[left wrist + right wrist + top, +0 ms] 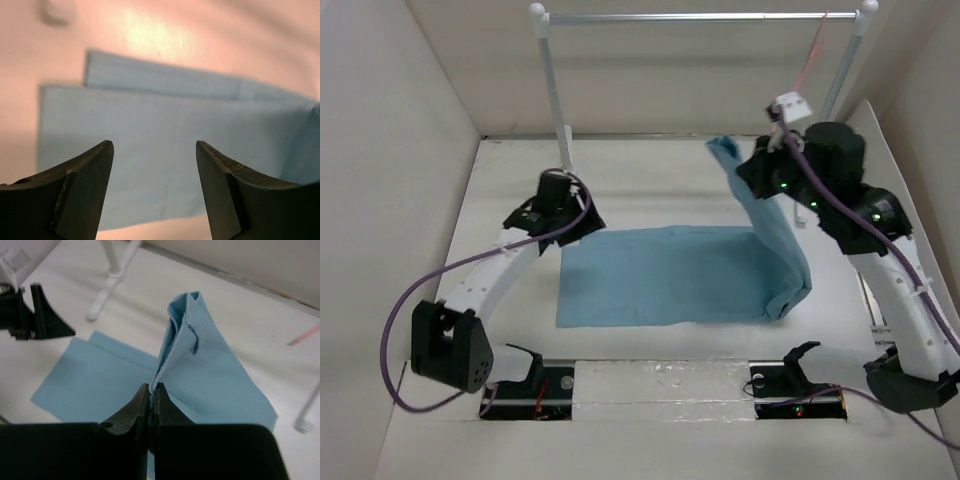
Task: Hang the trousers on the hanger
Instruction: Fold the trousers at the center of the board.
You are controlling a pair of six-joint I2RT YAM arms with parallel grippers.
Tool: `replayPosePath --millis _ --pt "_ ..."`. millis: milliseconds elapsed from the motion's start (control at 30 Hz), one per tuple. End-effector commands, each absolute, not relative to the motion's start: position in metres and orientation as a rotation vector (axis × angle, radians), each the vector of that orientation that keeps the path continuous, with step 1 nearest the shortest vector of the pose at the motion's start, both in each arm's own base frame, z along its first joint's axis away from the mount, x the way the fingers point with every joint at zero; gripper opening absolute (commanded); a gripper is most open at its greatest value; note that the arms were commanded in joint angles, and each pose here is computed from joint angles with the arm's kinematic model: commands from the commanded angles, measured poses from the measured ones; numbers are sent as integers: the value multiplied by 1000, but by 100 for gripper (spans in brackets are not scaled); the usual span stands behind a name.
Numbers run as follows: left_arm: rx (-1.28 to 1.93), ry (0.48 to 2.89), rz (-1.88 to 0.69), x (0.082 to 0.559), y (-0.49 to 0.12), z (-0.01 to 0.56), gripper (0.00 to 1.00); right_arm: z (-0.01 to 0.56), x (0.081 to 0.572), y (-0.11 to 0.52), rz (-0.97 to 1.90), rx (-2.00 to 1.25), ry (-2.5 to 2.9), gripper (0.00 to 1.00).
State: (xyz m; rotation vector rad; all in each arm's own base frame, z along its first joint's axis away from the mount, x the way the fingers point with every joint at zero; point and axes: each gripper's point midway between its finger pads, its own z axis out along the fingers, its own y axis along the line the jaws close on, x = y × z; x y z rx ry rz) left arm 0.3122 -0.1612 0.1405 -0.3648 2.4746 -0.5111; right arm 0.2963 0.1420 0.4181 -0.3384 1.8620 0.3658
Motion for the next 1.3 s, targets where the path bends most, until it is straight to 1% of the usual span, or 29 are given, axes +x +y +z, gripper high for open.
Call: replayPosePath --millis 0,33,167,267,300,333,367,400,467,500,533,567,633,667,700,733,767,833,867,900,933,967,1000,1033,1067,1133,1167,1200,1267 --pt "-370 2375 -468 321 -118 181 63 472 297 183 402 -243 1673 0" --pt "-399 2358 -470 325 -108 186 64 467 287 213 456 -306 1679 0" --pt "-557 2261 -482 338 -62 201 64 426 290 289 492 -390 1755 0" --pt "-614 2217 -546 344 -56 206 64 403 284 335 527 -419 1773 0" --pt "-654 2189 -535 349 -48 212 64 374 286 366 519 -436 1820 0" --pt "-655 2191 -535 349 -48 211 64 378 285 367 530 -436 1813 0" --pt "-667 2167 -519 352 -45 218 64 373 277 388 568 -470 1812 0" --pt "-675 2146 -517 354 -43 223 64 350 276 412 568 -505 1845 0" --pt "-694 2118 -488 357 -38 233 64 339 260 446 625 -566 1839 0" --pt "-700 2111 -474 357 -35 236 64 310 245 473 644 -637 1879 1" --pt "-714 2112 -461 355 -33 237 64 297 237 484 673 -673 1904 4" --pt "-730 2086 -418 355 -26 242 64 277 222 497 745 -767 1938 23" --pt "-745 2070 -375 353 -19 246 65 247 194 517 858 -901 1968 51" --pt "-757 2045 -335 353 -12 251 65 240 189 518 874 -924 1984 81" --pt "-750 2042 -332 353 -11 253 65 238 193 511 855 -929 2002 90" --pt "-740 2043 -327 353 -11 254 65 250 200 498 822 -907 1997 95" --pt "-727 2059 -324 353 -12 249 65 258 206 485 797 -895 1990 95" --pt "-692 2080 -380 354 -21 242 64 257 229 448 747 -830 2005 95" --pt "-649 2120 -414 348 -39 227 64 289 233 425 774 -768 1944 93" --pt "-620 2141 -436 345 -52 219 64 289 239 408 761 -736 1949 89" --pt "-577 2143 -477 345 -68 216 64 263 242 384 707 -724 2003 69" --pt "-550 2203 -504 338 -86 195 64 275 254 349 676 -640 1995 49" --pt "-471 2260 -577 326 -125 185 64 265 259 327 635 -608 2021 28" --pt "-432 2284 -611 322 -147 177 64 227 256 297 551 -592 2117 3" --pt "-400 2361 -618 313 -166 152 64 216 268 266 494 -515 2161 0" --pt "-306 2441 -687 292 -209 132 63 209 262 224 449 -432 2185 0" --pt "-302 2507 -683 284 -216 110 63 183 254 200 387 -404 2250 0" --pt "-293 2536 -703 278 -223 100 63 186 253 176 366 -326 2236 0" --pt "-313 2591 -732 268 -226 77 63 161 240 148 316 -268 2299 5"
